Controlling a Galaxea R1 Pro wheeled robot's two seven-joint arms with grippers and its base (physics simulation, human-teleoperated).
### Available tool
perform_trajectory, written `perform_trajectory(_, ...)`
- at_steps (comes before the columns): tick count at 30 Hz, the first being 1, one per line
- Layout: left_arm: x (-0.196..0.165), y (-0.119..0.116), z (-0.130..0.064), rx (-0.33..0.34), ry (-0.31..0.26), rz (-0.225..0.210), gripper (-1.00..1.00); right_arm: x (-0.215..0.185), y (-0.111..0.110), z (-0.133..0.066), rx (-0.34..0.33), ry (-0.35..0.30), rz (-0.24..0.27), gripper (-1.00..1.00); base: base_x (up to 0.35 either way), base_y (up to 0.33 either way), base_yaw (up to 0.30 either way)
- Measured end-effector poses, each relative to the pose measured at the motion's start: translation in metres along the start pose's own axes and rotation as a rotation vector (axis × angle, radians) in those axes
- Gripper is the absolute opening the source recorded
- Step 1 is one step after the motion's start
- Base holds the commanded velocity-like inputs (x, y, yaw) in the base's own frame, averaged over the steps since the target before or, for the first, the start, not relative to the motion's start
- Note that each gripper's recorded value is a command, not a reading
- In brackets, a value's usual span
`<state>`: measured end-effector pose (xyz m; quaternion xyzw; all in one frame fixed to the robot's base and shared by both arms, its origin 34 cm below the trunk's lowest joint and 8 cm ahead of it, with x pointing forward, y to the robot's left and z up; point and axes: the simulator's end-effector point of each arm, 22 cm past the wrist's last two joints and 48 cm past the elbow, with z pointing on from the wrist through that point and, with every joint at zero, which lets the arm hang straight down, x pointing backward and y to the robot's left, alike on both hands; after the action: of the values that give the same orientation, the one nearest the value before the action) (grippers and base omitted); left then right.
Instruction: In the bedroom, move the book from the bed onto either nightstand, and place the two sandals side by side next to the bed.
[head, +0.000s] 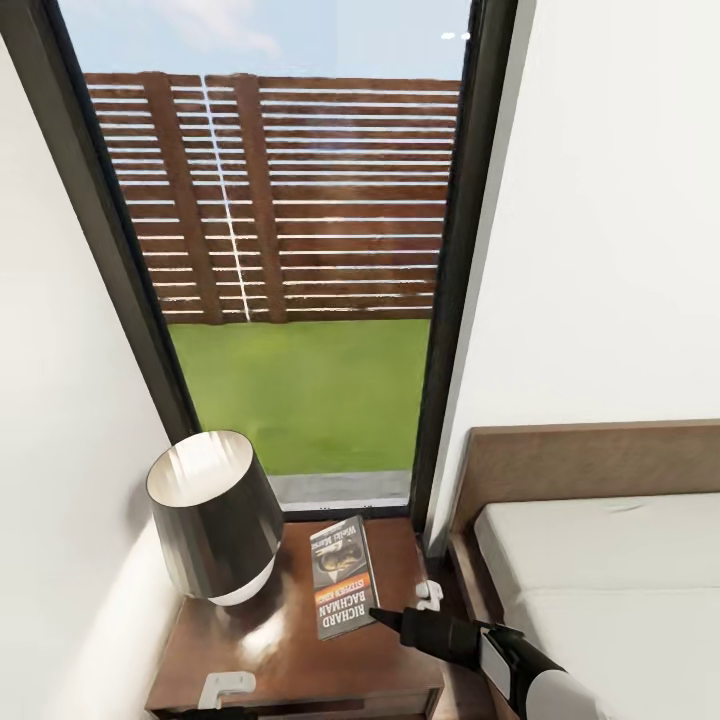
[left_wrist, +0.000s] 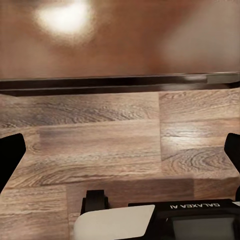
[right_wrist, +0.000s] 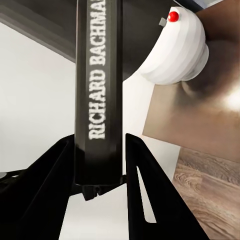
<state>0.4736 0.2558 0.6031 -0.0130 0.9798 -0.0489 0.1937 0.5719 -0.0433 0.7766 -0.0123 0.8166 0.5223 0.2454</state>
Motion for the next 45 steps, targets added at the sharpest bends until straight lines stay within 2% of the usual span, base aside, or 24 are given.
perform_trajectory(45,-0.0004,0.0,0.0,0.0,-0.002,0.0,1.0,-0.0017,-0.0035,-0.0008,0.014,-0.007,0.003,-1.0,0.0,0.0,0.002)
